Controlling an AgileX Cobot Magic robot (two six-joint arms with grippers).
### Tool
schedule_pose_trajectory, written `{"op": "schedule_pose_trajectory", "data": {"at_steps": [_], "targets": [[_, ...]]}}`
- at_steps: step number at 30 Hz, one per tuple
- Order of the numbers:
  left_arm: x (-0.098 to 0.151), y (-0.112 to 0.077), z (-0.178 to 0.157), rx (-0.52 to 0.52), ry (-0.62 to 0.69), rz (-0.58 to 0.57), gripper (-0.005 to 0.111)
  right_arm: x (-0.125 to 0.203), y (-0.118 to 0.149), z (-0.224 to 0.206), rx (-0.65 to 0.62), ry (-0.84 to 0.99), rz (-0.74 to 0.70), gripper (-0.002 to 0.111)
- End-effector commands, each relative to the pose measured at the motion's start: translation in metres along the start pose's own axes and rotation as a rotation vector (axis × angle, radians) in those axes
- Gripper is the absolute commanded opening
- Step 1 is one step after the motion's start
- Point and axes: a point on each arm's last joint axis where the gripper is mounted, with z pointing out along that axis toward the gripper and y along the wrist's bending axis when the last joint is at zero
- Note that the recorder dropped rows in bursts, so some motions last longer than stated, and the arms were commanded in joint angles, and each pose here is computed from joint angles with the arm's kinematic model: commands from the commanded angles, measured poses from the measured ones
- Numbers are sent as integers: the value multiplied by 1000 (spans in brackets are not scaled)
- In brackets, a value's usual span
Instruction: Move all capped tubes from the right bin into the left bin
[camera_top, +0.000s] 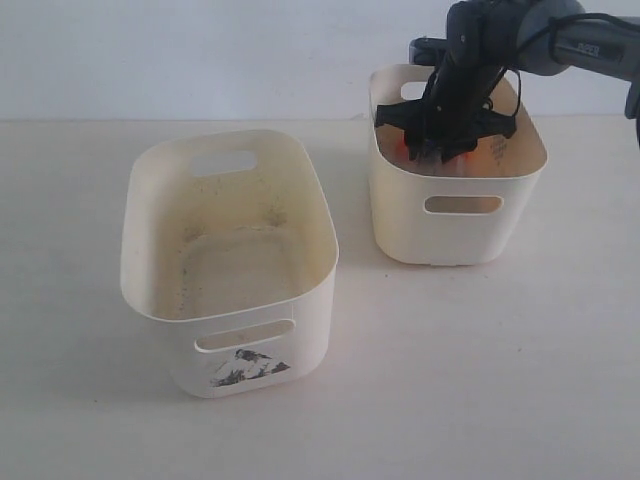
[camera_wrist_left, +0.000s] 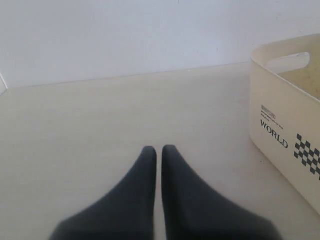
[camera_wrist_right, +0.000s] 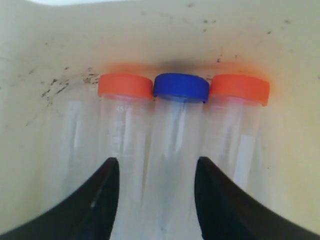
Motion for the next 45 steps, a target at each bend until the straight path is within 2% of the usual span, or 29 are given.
{"op": "schedule_pose_trajectory", "data": {"at_steps": [1, 7, 17, 29, 31, 33, 36, 45], "targets": [[-2, 0, 0, 2, -15, -23, 4, -3, -5, -2, 17, -8, -3, 46], [-2, 0, 0, 2, -15, -23, 4, -2, -5, -2, 19, -4, 0, 46], [-2, 0, 0, 2, -15, -23, 4, 20, -11, 34, 71, 133, -4, 46], [-2, 0, 0, 2, -15, -23, 4, 29, -12, 44, 75, 191, -6, 45], [-2, 0, 0, 2, -15, -23, 4, 29, -12, 45, 76, 195, -6, 40], [-2, 0, 0, 2, -15, -23, 4, 29, -12, 45, 78, 197, -18, 27], [-2, 0, 0, 2, -15, -23, 4, 30, -12, 45, 77, 199, -35, 14], [-2, 0, 0, 2, -15, -23, 4, 30, -12, 45, 77, 201, -35, 12]]}}
